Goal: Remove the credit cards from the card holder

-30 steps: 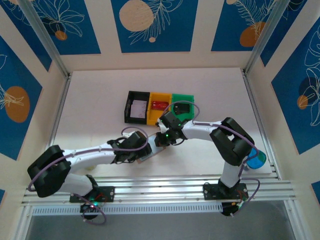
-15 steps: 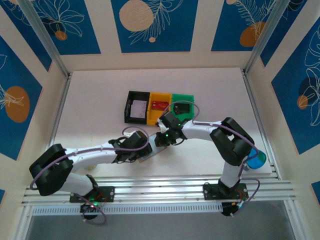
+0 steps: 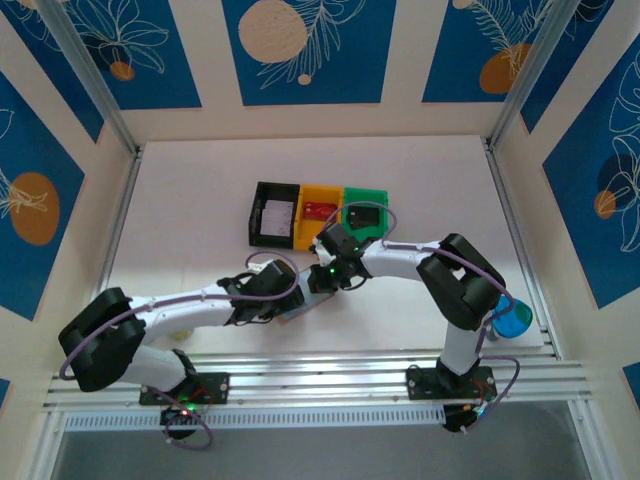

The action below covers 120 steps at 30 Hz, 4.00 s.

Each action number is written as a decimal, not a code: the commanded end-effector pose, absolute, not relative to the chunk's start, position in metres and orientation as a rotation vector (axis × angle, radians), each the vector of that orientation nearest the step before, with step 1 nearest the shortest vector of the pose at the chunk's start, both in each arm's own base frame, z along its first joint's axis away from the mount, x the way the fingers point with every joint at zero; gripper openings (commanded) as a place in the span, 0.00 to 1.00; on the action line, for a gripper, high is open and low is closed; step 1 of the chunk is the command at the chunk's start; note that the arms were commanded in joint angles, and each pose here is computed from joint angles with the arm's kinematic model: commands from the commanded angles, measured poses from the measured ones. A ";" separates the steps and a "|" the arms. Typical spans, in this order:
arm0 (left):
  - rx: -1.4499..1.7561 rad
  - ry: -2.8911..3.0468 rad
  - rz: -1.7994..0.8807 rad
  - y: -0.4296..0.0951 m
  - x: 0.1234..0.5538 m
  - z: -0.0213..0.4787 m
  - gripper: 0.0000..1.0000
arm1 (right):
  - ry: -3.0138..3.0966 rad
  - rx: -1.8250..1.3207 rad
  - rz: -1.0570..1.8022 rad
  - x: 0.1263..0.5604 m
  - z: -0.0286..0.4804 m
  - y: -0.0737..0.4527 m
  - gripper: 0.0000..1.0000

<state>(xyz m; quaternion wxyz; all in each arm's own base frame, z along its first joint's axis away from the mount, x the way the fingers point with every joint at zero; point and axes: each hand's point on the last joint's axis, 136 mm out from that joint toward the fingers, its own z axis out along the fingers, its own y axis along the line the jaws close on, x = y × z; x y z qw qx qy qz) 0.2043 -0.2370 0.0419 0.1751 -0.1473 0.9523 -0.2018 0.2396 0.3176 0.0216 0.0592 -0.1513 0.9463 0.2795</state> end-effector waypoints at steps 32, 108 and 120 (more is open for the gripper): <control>-0.337 2.664 -0.655 -0.284 0.230 0.065 0.56 | 2.899 -0.437 1.010 0.234 0.021 0.325 0.00; -0.251 2.578 -0.653 -0.302 0.255 0.125 0.48 | 2.901 -0.427 1.017 0.236 0.022 0.323 0.00; -0.242 2.572 -0.665 -0.307 0.257 0.128 0.45 | 2.903 -0.429 1.018 0.235 0.021 0.323 0.00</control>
